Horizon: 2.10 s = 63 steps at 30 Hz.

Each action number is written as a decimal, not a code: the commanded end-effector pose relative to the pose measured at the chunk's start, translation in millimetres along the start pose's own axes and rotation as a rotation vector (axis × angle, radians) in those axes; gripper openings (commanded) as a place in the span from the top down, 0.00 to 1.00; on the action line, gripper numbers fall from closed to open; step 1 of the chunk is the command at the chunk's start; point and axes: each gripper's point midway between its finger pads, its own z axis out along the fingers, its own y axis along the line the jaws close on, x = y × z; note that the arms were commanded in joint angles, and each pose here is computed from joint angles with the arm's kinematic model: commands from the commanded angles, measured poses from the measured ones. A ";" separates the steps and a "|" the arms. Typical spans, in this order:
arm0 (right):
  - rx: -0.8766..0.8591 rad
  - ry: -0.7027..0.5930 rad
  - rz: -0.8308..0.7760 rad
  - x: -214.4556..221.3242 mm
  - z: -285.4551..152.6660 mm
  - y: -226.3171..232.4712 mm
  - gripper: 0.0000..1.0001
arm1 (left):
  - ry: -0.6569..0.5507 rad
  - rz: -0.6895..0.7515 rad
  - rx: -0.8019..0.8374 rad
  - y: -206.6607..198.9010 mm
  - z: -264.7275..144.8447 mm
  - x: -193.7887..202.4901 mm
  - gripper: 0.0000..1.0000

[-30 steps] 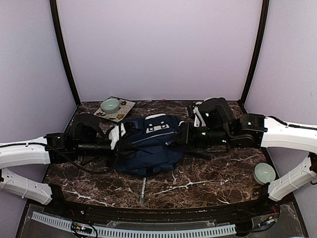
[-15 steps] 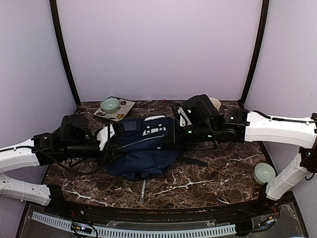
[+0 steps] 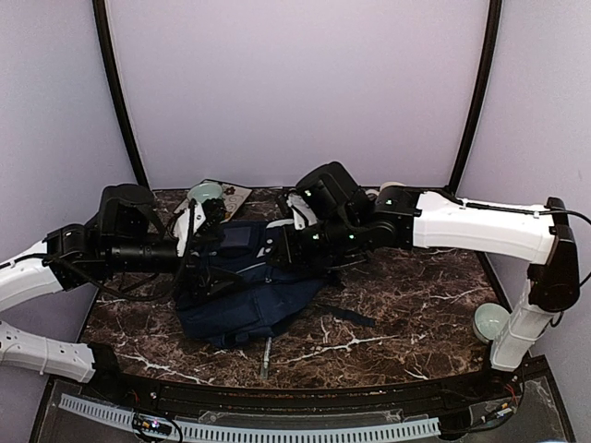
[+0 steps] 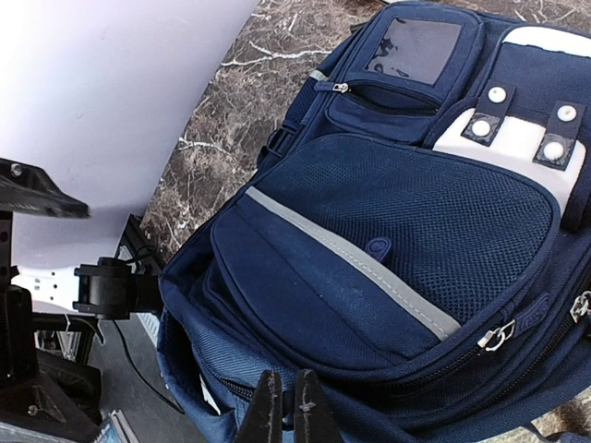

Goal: Pack the student bag
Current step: Zip the student bag into the largest pocket of the bag, then hold the largest pocket of the student bag, then zip the student bag into the largest pocket of the bag.

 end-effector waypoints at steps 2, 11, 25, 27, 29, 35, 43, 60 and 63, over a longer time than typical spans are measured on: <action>-0.077 -0.150 -0.033 -41.4 -13.5 24.2 1.00 | 0.085 -0.085 0.123 -20.1 13.9 18.5 0.02; -0.079 -0.155 -0.035 -41.1 -16.6 24.2 1.00 | 0.162 -0.112 0.141 -21.6 43.6 39.2 0.12; -0.056 -0.224 0.033 -31.0 -47.4 3.8 1.00 | 0.234 -0.130 0.080 -12.2 63.5 65.2 1.00; -0.025 -0.225 0.048 -25.7 -49.6 -7.0 1.00 | 0.231 -0.131 0.048 -7.0 61.8 64.6 1.00; 0.018 -0.228 0.059 -19.5 -53.2 -19.9 1.00 | 0.229 -0.137 0.022 -2.4 58.9 63.8 1.00; 0.188 -0.268 0.131 -6.1 -71.9 -79.6 1.00 | 0.230 -0.176 -0.043 11.3 49.9 65.0 1.00; 0.361 -0.295 0.232 15.1 -93.1 -146.8 1.00 | 0.229 -0.197 -0.076 20.8 43.8 62.8 1.00; 0.433 -0.324 0.304 16.0 -84.9 -193.5 1.00 | 0.090 -0.148 0.092 -8.9 8.0 24.9 1.00; 0.439 -0.302 0.302 15.8 -73.8 -199.0 1.00 | 0.095 -0.145 0.086 -8.7 1.5 24.7 1.00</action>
